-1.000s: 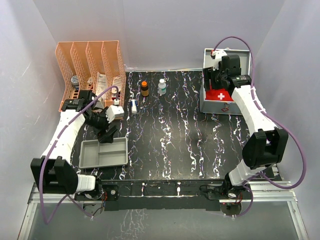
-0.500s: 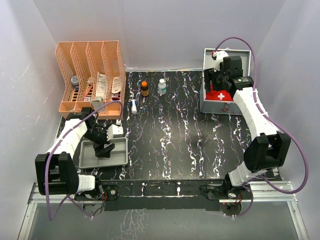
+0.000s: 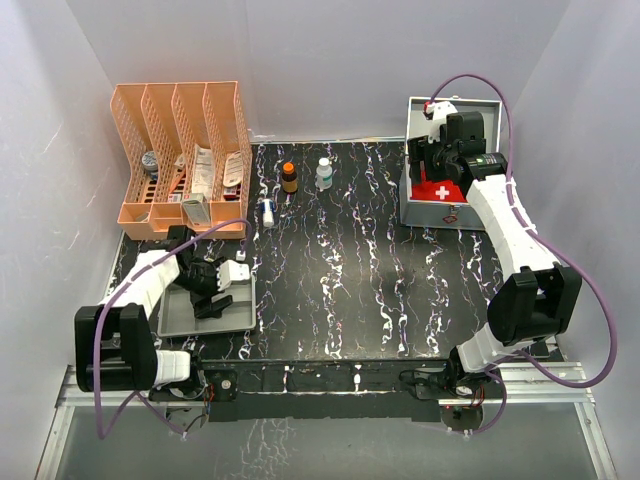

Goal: Organize the medicine kit
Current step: Pick up the medicine box compartment at the center of the board.

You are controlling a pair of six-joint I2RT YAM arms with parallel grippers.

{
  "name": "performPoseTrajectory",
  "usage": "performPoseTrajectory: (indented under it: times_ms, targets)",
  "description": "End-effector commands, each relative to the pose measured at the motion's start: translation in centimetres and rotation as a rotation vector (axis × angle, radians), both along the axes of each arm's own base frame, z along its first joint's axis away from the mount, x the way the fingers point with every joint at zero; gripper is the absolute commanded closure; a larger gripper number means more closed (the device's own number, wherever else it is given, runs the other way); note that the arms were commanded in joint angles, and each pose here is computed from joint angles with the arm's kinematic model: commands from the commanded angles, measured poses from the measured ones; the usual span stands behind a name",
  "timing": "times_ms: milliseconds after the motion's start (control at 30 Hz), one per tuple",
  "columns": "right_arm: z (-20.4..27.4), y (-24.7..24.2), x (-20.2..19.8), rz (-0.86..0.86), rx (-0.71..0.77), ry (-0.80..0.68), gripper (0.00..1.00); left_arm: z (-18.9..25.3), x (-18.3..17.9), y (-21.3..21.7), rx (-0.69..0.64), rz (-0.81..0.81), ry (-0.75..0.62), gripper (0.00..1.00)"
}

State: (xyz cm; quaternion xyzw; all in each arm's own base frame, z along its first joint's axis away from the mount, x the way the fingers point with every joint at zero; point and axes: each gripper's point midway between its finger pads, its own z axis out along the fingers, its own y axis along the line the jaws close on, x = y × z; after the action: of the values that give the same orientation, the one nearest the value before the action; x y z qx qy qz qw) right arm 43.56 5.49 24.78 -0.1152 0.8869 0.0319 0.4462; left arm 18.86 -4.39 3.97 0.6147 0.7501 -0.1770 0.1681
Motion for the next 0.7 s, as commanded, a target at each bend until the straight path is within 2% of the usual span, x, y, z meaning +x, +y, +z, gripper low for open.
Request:
performPoseTrajectory:
  times_ms: [0,167,367,433,467,500,533,567,667]
  targets:
    - [4.0,-0.1,-0.1,-0.006,-0.001,-0.109,0.32,-0.8,0.1,-0.6,-0.029,-0.041,0.008,0.29]
    - [4.1,-0.2,-0.4,-0.012,-0.001,-0.109,0.32,-1.6,-0.7,-0.6,-0.029,-0.057,0.04,0.32]
    - [3.8,-0.5,-1.0,-0.022,-0.01,-0.106,0.31,-0.9,-1.6,-1.1,-0.059,-0.07,0.082,0.45]
    - [3.6,-0.5,-1.2,-0.023,-0.011,-0.103,0.3,-0.7,-1.9,-1.2,-0.064,-0.07,0.095,0.55]
    - [3.6,-0.6,-1.2,-0.025,-0.011,-0.104,0.28,-0.9,-2.2,-1.1,-0.065,-0.069,0.121,0.65]
    - [3.6,-0.6,-1.3,-0.025,-0.008,-0.105,0.21,-1.0,-2.5,-1.1,-0.062,-0.071,0.134,0.93]
    - [3.6,-0.6,-1.3,-0.025,-0.005,-0.109,0.1,-1.0,-2.4,-1.0,-0.058,-0.061,0.138,1.0]
    - [3.8,-0.5,-1.4,-0.024,-0.004,-0.116,0.03,-0.9,-2.4,-1.0,-0.057,-0.052,0.138,1.0]
    - [4.6,-0.6,-1.3,-0.031,0.001,-0.143,0.02,-0.4,-1.8,-1.1,-0.059,-0.037,0.128,1.0]
